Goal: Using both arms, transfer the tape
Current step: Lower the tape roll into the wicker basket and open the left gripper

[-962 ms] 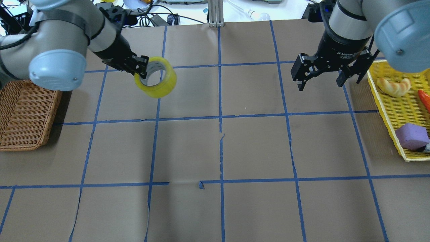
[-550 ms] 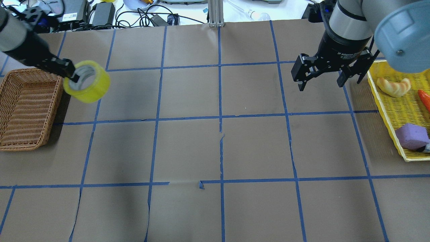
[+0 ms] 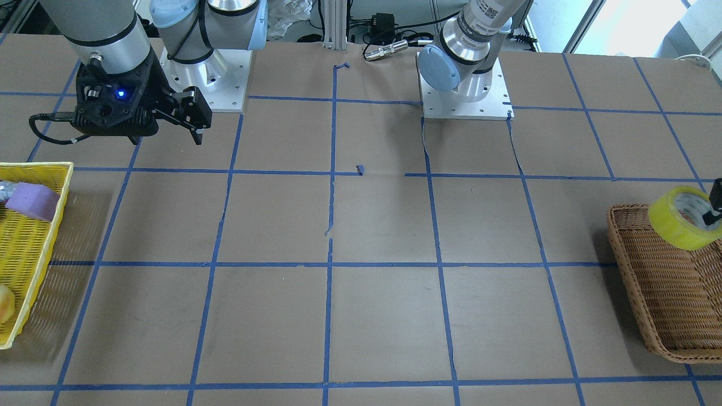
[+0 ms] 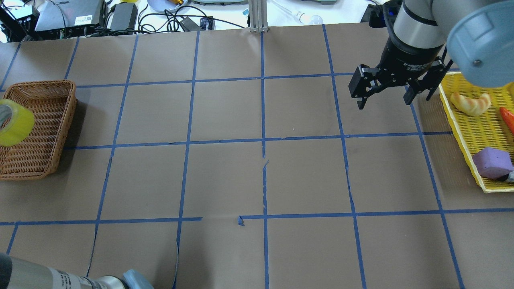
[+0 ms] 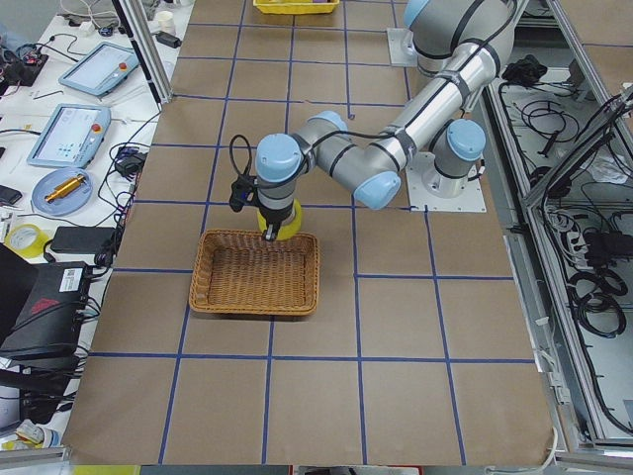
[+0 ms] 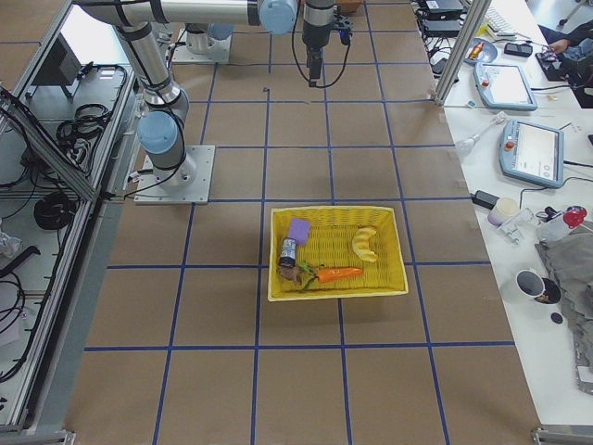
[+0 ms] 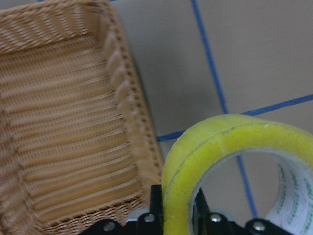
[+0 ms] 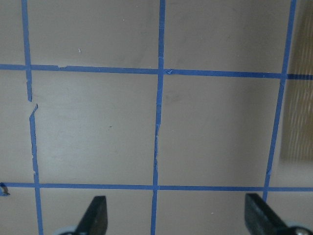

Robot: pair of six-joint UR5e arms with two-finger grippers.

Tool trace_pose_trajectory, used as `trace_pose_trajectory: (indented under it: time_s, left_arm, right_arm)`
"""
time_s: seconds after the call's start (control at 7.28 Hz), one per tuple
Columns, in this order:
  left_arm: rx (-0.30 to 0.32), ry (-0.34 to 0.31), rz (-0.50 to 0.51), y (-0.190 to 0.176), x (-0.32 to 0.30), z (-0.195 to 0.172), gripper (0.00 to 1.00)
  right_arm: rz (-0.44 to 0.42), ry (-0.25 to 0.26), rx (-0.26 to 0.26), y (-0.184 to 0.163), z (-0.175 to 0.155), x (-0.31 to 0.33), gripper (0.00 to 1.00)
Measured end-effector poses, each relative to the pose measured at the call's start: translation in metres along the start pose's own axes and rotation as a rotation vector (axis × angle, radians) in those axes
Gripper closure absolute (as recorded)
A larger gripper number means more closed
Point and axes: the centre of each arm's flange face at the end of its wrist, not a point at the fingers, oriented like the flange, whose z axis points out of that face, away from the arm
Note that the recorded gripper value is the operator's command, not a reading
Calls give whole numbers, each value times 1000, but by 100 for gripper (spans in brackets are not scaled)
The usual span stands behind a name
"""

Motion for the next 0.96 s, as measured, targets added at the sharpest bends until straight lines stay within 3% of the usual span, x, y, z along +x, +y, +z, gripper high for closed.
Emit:
trace_pose_trajectory:
  time_s: [0.55,0.69,0.82,0.96]
  left_arm:
    - [-15,6,-62,-26,-74,109,100]
    - [-13,4,-66,-28,-79,124,11]
    - [-16,11,-69,-29,-80,136,0]
    - [-17,13,-75,-31,-78,139,0]
  right_arm:
    - [6,0,1,0,0,0,0]
    - [8,1,1,0,0,0,0]
    - [8,2,2,0,-1,0,0]
    - [9,2,2,0,-1,0,0]
